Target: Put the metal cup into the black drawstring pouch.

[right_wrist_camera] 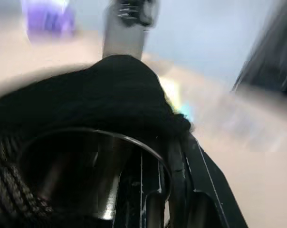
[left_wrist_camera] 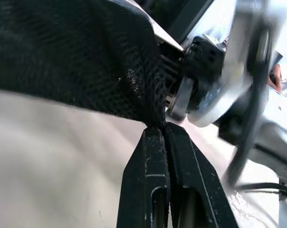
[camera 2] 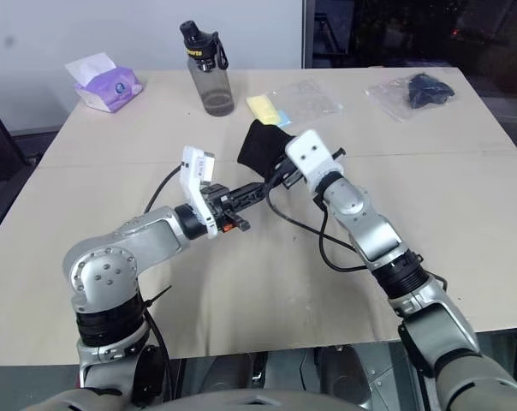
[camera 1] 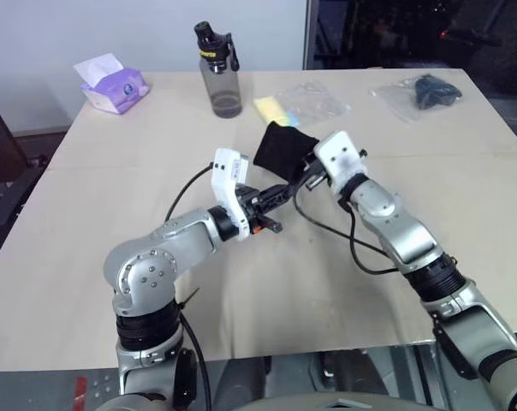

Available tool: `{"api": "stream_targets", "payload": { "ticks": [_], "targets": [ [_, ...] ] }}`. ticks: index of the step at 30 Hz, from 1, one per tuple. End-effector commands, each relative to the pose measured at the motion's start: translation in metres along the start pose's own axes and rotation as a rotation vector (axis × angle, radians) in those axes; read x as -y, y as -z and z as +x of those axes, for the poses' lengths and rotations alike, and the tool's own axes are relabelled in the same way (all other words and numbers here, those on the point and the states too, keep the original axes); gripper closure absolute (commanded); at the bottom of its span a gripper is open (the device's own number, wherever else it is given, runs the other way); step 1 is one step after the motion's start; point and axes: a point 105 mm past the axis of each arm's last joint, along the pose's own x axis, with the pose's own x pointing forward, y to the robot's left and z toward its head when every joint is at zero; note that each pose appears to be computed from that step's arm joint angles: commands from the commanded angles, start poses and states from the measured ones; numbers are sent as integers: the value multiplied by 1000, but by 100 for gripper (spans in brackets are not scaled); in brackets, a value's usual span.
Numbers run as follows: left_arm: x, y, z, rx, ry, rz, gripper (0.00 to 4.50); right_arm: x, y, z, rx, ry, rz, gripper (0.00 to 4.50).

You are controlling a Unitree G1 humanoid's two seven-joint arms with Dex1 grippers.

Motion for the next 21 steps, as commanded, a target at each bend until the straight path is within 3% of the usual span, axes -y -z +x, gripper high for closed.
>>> {"api": "stream_targets", "payload": {
  "ticks": [1,8,14,15,16,21],
  "targets": [
    [13,-14,0,60,67,12,450,10,-4,2,32,9,-255,445],
    [21,-19,2,81,106,6,450,2,-4,7,25,-42,-367,445],
    [29,-18,-1,101,169,4,450,-3,-1,8,-32,32,422,445],
    [28,-18,-1,100,164,0,450,-4,-3,7,-32,21,494,379],
    [26,-17,-1,101,156,-4,450,-4,-6,6,-24,13,560,349],
    [18,-23,0,127,121,-29,450,6,-18,-5,26,-8,716,116]
  ]
}}
